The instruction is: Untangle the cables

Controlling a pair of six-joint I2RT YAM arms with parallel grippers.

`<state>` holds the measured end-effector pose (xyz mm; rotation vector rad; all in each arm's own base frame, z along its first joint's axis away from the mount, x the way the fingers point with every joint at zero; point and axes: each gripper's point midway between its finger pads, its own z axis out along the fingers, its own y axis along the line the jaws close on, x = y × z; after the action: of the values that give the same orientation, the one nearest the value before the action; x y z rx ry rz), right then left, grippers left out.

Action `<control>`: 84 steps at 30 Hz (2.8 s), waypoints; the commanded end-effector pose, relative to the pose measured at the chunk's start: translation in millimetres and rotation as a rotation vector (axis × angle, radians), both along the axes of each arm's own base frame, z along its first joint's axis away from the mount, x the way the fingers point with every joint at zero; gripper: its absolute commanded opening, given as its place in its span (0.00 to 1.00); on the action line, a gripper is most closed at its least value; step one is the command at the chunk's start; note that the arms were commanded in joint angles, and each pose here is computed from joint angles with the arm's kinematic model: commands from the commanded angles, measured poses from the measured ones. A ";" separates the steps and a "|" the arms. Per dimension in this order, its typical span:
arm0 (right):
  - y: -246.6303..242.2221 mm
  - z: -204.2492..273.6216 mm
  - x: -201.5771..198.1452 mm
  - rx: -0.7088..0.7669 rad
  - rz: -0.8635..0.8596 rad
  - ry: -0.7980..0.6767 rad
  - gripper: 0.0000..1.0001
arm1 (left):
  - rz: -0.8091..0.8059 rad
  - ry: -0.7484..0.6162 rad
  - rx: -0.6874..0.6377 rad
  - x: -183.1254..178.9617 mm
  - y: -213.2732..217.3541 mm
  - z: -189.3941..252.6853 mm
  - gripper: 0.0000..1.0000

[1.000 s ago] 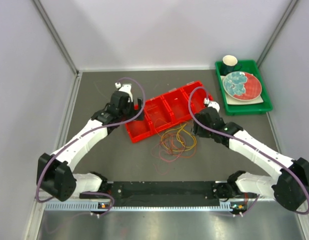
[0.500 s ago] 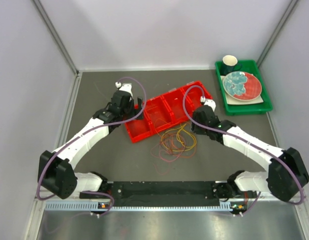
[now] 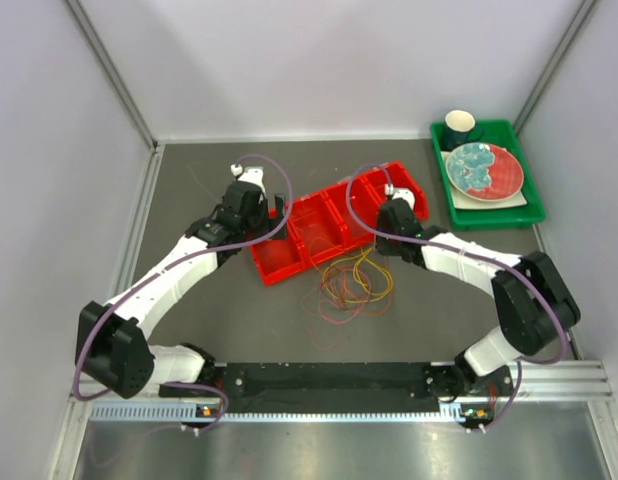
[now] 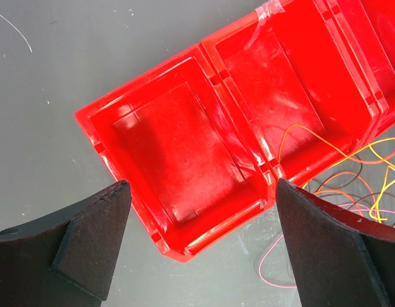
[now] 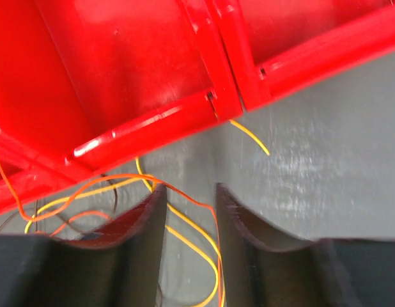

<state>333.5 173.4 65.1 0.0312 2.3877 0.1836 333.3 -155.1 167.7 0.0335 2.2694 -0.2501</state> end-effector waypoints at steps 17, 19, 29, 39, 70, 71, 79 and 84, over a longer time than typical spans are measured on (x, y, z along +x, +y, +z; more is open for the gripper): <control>-3.3 18.2 9.6 -0.027 0.044 -0.082 0.23 | 0.016 -0.043 -0.026 -2.1 2.6 13.9 0.99; -0.5 16.7 10.9 -0.019 0.065 -0.100 0.24 | 0.019 -0.047 -0.025 -2.8 3.6 15.2 0.99; 3.4 3.3 3.6 -0.032 0.167 -0.117 0.28 | 0.030 -0.050 -0.015 -4.7 7.7 16.0 0.99; 8.8 1.3 16.6 -0.044 0.178 -0.143 0.27 | 0.031 -0.050 -0.022 -4.4 6.6 16.4 0.99; -34.0 316.2 -32.0 0.036 0.154 -0.554 0.00 | -0.061 -0.102 -0.224 7.8 -34.6 36.4 0.99; -32.5 326.3 -32.2 0.047 0.159 -0.569 0.00 | -0.090 -0.084 -0.223 7.8 -39.8 37.9 0.99; -20.9 407.6 -32.1 0.163 0.174 -0.697 0.00 | -0.332 -0.095 -0.404 -11.2 -85.3 63.5 0.99; -16.5 429.6 -27.3 0.195 0.173 -0.743 0.00 | -0.395 -0.096 -0.445 -12.2 -98.7 71.1 0.99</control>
<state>307.0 153.5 470.5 -0.1437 1.6747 0.3828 318.4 -231.1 205.1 0.1778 2.1637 -0.7945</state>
